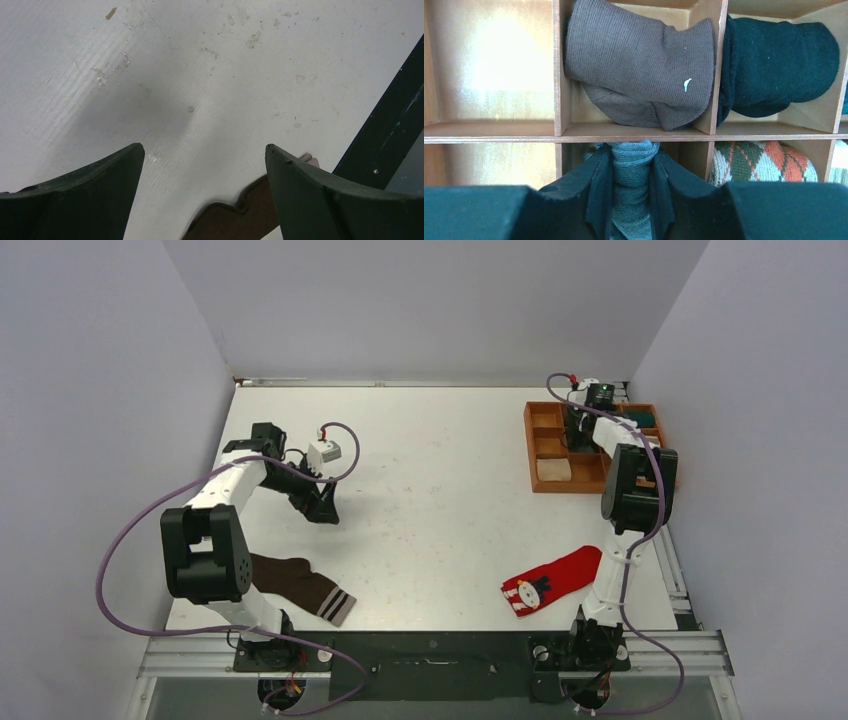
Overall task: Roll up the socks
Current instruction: Place the sock in the storage box.
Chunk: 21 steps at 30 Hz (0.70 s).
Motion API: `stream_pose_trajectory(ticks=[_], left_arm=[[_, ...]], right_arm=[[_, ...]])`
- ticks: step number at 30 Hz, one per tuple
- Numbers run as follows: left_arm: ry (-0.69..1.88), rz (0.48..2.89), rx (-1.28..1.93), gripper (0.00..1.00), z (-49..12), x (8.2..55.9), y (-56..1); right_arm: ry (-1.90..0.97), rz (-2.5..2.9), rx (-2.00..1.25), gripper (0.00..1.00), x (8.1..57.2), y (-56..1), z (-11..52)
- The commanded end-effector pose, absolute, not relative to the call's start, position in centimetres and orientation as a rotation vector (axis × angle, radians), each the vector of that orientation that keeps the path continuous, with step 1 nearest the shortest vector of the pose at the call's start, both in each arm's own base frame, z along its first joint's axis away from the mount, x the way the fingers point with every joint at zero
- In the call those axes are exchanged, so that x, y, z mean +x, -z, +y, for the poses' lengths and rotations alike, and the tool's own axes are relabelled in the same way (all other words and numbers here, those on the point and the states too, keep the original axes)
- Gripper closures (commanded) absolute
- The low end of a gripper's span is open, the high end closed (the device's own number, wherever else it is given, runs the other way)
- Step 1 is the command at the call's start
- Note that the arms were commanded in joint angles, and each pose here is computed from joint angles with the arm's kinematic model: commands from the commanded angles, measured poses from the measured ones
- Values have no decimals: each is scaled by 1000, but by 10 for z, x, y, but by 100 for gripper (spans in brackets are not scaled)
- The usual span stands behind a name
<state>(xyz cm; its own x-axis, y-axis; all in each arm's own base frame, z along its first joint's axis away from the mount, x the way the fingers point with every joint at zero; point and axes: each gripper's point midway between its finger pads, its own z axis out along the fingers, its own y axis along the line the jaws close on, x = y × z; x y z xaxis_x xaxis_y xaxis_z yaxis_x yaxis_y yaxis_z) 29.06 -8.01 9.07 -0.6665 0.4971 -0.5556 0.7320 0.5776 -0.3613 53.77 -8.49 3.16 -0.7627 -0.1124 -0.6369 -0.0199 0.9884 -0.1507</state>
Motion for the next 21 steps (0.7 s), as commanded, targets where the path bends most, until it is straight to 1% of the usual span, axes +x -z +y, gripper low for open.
stream_pose_trajectory(ticks=[1,7,9,14,21], left_arm=[[837,2382,986,12,-83,299,-100],[849,2381,983,12,-84,298,-100],[851,2378,986,12,-84,297,-101],[849,2365,995,12,-85,295,-106],[810,2345,1023,12,-82,288,-121]], right_arm=[[183,2448,-81,73,539,-19,-83],[216,2385,-82,49,546,-60,-86],[226,2346,-89,45,548,-83,-86],[255,2251,-89,39,547,-138,-85],[287,2190,-58,35,524,-180,-76]])
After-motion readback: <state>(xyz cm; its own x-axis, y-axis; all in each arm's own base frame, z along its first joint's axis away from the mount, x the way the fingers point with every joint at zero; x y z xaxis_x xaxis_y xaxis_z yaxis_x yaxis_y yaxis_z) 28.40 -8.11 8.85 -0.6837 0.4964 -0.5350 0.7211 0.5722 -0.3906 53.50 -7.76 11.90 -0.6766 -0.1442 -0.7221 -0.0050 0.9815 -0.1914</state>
